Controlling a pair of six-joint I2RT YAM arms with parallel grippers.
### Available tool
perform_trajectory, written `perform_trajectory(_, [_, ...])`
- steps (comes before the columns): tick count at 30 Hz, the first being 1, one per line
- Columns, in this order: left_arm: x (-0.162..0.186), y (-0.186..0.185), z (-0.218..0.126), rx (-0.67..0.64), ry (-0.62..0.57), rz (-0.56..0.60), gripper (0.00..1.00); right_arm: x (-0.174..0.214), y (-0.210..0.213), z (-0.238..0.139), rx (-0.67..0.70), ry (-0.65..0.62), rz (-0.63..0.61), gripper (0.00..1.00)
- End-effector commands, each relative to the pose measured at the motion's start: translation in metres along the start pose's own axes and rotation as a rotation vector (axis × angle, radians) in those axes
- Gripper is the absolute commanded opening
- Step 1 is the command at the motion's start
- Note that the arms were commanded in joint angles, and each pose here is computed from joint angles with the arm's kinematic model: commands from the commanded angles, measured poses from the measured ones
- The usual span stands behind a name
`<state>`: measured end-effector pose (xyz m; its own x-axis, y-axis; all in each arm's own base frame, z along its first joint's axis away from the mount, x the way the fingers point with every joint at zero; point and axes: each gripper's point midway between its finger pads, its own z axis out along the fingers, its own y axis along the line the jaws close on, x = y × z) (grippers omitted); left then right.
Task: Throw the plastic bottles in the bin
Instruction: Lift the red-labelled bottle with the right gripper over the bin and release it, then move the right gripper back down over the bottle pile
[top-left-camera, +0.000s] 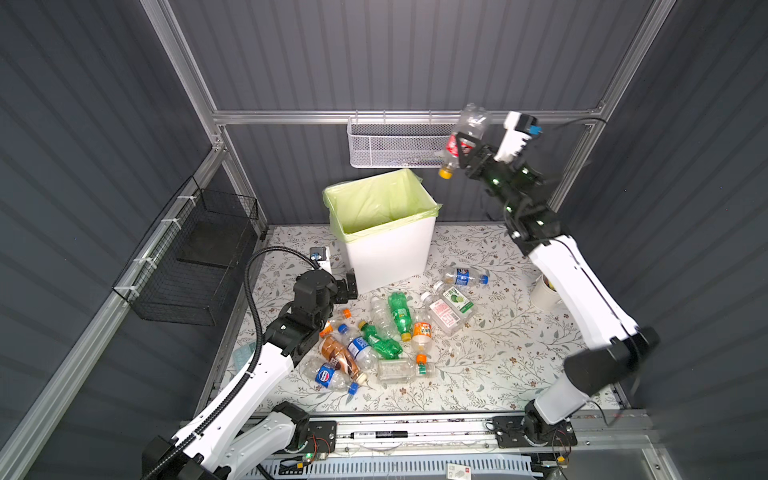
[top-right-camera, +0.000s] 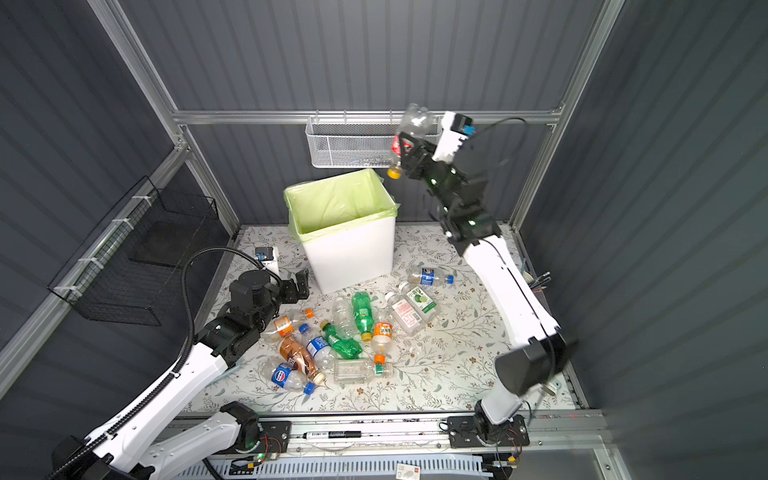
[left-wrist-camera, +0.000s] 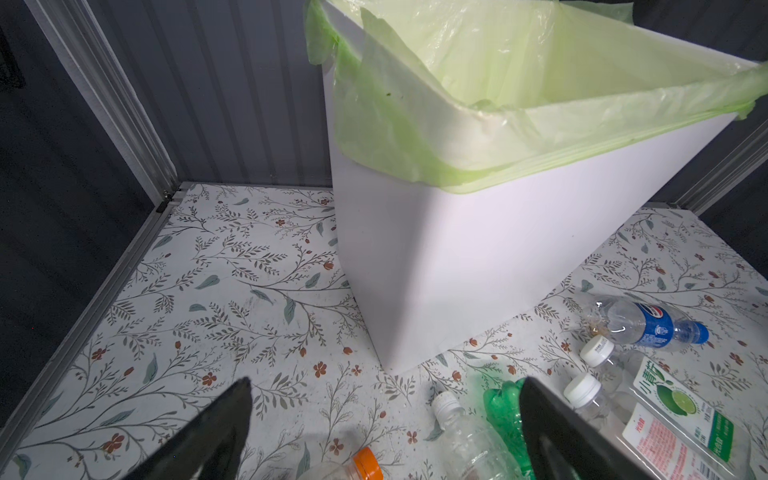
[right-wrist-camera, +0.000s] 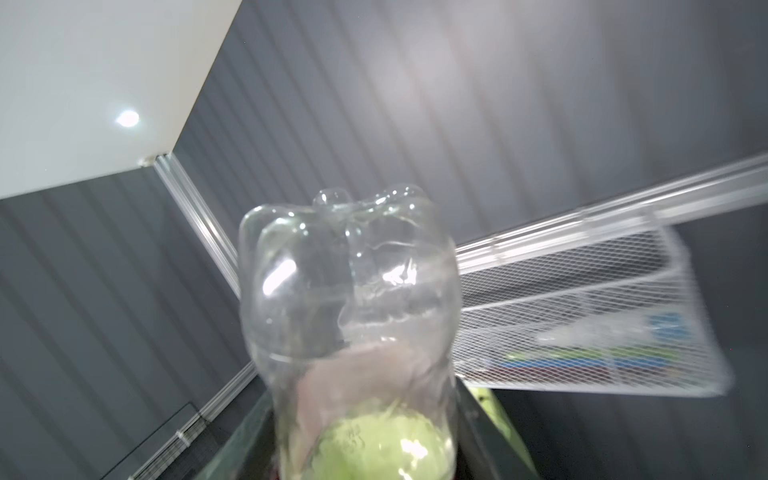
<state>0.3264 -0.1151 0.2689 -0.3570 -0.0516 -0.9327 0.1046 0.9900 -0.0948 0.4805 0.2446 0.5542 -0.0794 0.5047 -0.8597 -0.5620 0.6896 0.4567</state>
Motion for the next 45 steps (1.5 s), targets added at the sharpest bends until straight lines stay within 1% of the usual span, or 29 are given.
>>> perform_trajectory(1, [0.0, 0.005, -0.005, -0.017, 0.0, -0.001, 1.0, 0.1, -0.004, 0.042, -0.002, 0.307, -0.024, 0.68])
perform_trajectory(2, [0.0, 0.005, -0.006, -0.017, 0.003, 0.002, 1.0, 0.107, -0.01, 0.048, 0.03, 0.334, -0.044, 0.86])
perform_trajectory(3, [-0.001, 0.005, -0.007, -0.015, 0.003, 0.004, 1.0, 0.107, -0.016, 0.05, 0.058, 0.337, -0.058, 0.96])
perform_trajectory(4, [0.0, 0.005, -0.008, -0.012, 0.006, 0.008, 1.0, 0.102, -0.019, 0.051, 0.085, 0.325, -0.068, 0.99])
perform_trajectory(8, [0.003, 0.006, -0.011, -0.006, 0.016, 0.011, 1.0, 0.068, -0.014, 0.029, 0.129, 0.267, -0.124, 0.99])
perform_trajectory(11, [0.004, 0.004, -0.011, 0.003, 0.008, 0.0, 1.0, 0.045, -0.013, -0.002, 0.165, 0.18, -0.157, 0.99])
perform_trajectory(13, [0.005, 0.002, -0.01, 0.018, 0.008, -0.005, 1.0, 0.041, -0.018, -0.022, 0.194, 0.152, -0.173, 0.99])
perform_trajectory(16, [0.006, -0.002, -0.008, 0.034, 0.014, -0.005, 1.0, 0.044, -0.028, -0.053, 0.243, 0.165, -0.195, 0.99])
perform_trajectory(19, [0.007, -0.007, -0.008, 0.059, 0.023, -0.001, 1.0, 0.062, -0.049, -0.084, 0.326, 0.19, -0.215, 0.99])
perform_trajectory(21, [0.009, -0.011, -0.007, 0.083, 0.03, 0.001, 1.0, 0.079, -0.069, -0.106, 0.381, 0.219, -0.191, 0.99])
perform_trajectory(23, [0.012, -0.014, -0.007, 0.1, 0.041, 0.005, 1.0, 0.1, -0.092, -0.13, 0.44, 0.259, -0.141, 0.99])
perform_trajectory(25, [0.016, -0.013, -0.005, 0.095, 0.052, -0.003, 1.0, 0.122, -0.112, -0.151, 0.499, 0.299, -0.147, 0.99])
perform_trajectory(27, [0.019, -0.012, -0.004, 0.091, 0.061, -0.02, 1.0, 0.149, -0.131, -0.172, 0.559, 0.369, -0.178, 0.99])
perform_trajectory(29, [0.023, -0.009, -0.005, 0.077, 0.068, -0.039, 1.0, 0.181, -0.145, -0.193, 0.589, 0.477, -0.2, 0.99])
perform_trajectory(31, [0.028, -0.004, -0.005, 0.053, 0.072, -0.056, 1.0, 0.21, -0.152, -0.209, 0.582, 0.579, -0.201, 0.99])
perform_trajectory(34, [0.04, -0.001, -0.002, 0.04, 0.097, -0.073, 1.0, 0.253, -0.156, -0.23, 0.553, 0.698, -0.157, 0.99])
perform_trajectory(37, [0.055, -0.001, 0.002, 0.035, 0.15, -0.089, 1.0, 0.286, -0.159, -0.247, 0.537, 0.775, -0.118, 0.99])
perform_trajectory(40, [0.067, -0.002, 0.003, 0.033, 0.182, -0.108, 1.0, 0.306, -0.163, -0.259, 0.542, 0.81, -0.09, 0.99])
perform_trajectory(45, [0.084, -0.004, 0.001, 0.019, 0.208, -0.126, 1.0, 0.328, -0.163, -0.268, 0.521, 0.855, -0.052, 0.98])
